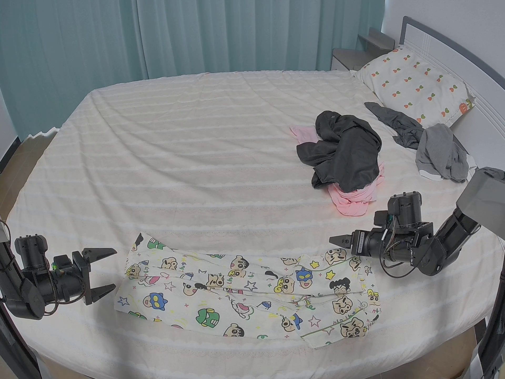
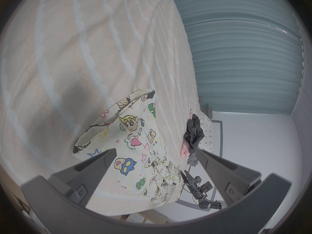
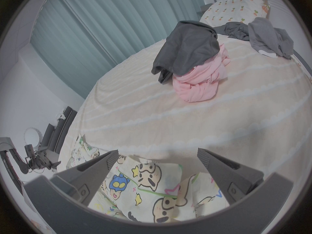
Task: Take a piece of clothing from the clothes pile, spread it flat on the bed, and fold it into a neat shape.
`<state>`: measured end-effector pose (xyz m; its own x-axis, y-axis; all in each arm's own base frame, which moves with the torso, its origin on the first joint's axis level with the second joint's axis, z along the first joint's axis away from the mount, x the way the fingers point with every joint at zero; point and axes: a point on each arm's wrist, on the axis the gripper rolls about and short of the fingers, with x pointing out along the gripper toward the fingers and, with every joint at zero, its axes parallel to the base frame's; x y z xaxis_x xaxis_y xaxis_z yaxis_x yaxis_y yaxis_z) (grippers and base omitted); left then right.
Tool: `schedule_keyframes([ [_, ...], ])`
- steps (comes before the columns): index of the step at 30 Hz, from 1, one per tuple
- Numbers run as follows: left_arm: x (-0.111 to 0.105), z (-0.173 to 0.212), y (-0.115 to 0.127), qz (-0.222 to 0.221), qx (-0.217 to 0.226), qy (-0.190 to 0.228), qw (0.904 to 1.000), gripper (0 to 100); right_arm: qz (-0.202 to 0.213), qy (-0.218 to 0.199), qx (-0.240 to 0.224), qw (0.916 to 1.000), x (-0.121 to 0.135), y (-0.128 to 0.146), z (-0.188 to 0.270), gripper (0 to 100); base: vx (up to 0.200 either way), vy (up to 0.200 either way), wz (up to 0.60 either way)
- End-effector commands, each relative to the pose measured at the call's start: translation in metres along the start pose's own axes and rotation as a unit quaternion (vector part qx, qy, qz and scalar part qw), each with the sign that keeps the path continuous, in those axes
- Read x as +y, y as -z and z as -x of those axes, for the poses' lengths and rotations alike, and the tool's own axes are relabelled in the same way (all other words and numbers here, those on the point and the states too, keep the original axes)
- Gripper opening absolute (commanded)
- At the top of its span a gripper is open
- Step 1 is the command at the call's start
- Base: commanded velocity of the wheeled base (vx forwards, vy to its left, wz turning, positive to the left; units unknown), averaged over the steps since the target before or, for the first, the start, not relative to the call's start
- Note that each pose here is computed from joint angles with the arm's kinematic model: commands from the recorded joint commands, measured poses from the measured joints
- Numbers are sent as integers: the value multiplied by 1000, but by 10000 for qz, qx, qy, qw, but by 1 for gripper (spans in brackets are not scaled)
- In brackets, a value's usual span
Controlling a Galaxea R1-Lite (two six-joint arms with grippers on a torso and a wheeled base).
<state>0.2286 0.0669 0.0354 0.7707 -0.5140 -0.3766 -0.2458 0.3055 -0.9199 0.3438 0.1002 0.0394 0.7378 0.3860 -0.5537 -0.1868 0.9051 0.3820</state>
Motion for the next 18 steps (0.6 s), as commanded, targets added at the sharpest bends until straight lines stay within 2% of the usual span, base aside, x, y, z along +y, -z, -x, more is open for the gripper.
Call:
schedule_keyframes([
  [1,1,0,0,13,7,-13,10000,100,28,38,254,9997,-4,14,-12,100,0,0,0],
  [5,1,0,0,13,7,-13,10000,100,149,5,347,9993,-1,20,-15,100,0,0,0],
  [6,1,0,0,13,7,-13,10000,100,187,-2,367,9992,0,22,-14,0,0,0,0],
  [14,1,0,0,13,7,-13,10000,100,192,49,373,9991,0,23,-8,0,0,0,0],
  [18,1,0,0,13,7,-13,10000,100,252,-66,101,9996,2,26,7,0,0,0,0],
])
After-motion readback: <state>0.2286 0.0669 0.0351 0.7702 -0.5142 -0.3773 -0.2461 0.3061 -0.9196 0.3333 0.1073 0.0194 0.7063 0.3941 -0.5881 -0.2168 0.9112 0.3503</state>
